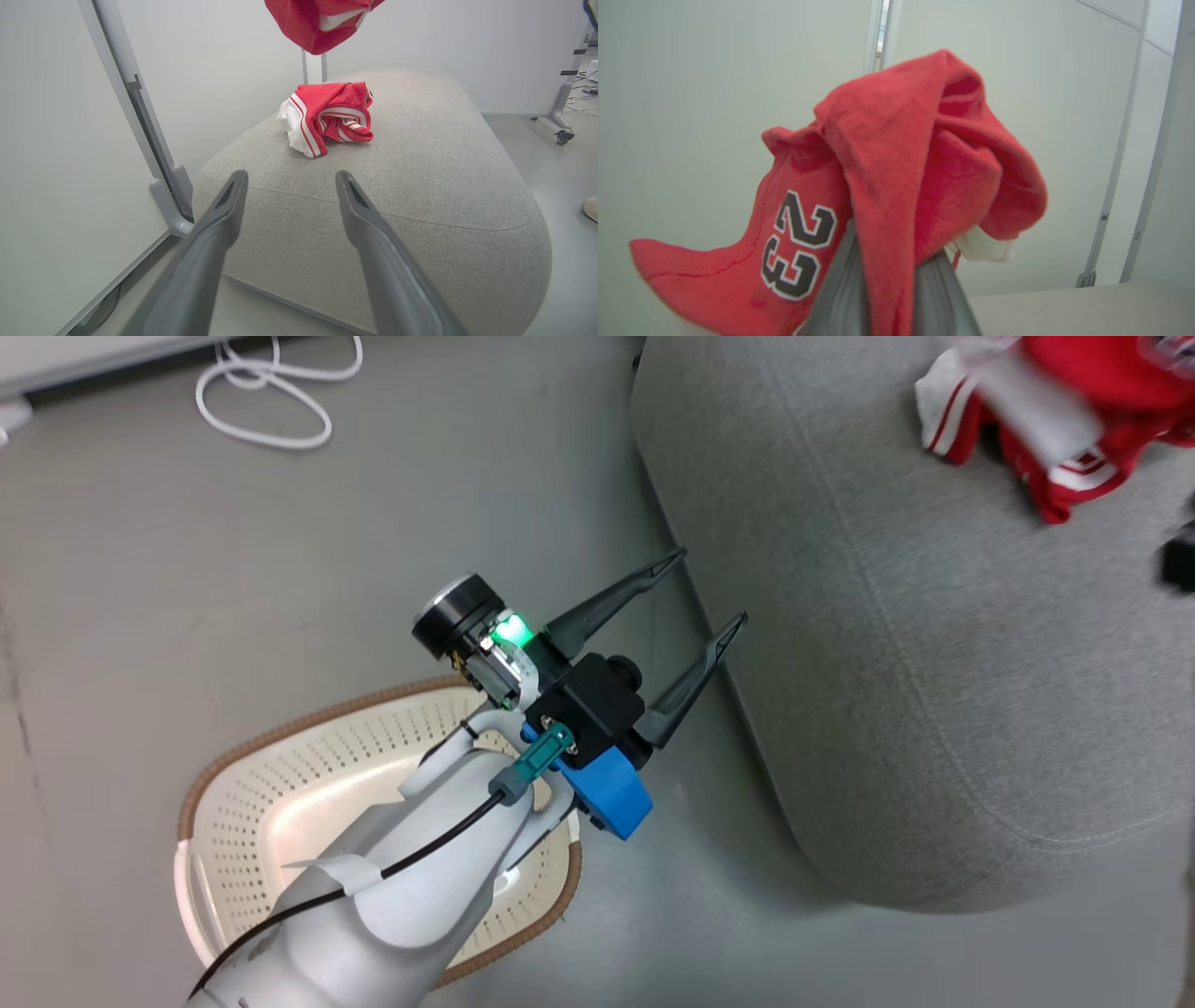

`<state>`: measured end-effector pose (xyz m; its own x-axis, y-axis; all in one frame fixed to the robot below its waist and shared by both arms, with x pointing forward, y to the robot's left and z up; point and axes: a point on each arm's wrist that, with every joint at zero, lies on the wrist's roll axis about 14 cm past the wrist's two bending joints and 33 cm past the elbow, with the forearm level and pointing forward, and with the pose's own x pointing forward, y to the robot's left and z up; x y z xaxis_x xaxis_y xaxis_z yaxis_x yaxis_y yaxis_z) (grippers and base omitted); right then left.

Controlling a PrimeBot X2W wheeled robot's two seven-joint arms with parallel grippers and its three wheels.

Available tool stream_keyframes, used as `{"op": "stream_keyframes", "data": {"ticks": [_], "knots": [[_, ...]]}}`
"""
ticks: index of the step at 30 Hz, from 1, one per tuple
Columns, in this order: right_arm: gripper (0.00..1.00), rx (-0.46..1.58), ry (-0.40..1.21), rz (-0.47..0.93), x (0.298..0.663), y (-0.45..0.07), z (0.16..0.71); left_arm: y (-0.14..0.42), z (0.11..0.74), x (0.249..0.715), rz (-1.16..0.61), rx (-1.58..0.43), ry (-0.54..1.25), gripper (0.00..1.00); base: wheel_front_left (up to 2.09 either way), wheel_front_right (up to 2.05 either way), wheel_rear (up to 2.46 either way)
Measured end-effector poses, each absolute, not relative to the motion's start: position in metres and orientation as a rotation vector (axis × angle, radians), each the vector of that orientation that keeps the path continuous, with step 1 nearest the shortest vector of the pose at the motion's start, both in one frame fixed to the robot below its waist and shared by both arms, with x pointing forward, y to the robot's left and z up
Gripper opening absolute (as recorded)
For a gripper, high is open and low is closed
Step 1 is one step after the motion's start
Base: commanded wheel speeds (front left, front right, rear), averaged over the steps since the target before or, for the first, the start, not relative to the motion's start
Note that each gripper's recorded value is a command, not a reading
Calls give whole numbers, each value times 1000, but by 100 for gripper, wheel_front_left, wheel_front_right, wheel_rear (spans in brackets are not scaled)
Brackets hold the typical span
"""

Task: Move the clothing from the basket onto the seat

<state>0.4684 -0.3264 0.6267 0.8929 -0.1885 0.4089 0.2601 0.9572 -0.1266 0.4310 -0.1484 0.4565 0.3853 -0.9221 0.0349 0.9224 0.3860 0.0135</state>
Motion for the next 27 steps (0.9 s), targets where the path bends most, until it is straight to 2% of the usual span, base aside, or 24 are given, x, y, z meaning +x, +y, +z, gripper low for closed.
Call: {"op": "stream_keyframes", "data": {"ticks": [4,12,18,27], "knots": [[0,-266,-454,-282,491,-354,647,-147,436,445,-1171,-15,-15,100,0,0,0],[0,-375,-370,-411,524,-423,630,-141,392,461,-1164,-41,46,100,0,0,0],[0,-367,-183,-517,530,-473,571,-140,365,466,-1167,-61,84,100,0,0,0],[0,-272,135,-580,525,-493,453,-139,332,464,-1181,-79,140,100,0,0,0]]}}
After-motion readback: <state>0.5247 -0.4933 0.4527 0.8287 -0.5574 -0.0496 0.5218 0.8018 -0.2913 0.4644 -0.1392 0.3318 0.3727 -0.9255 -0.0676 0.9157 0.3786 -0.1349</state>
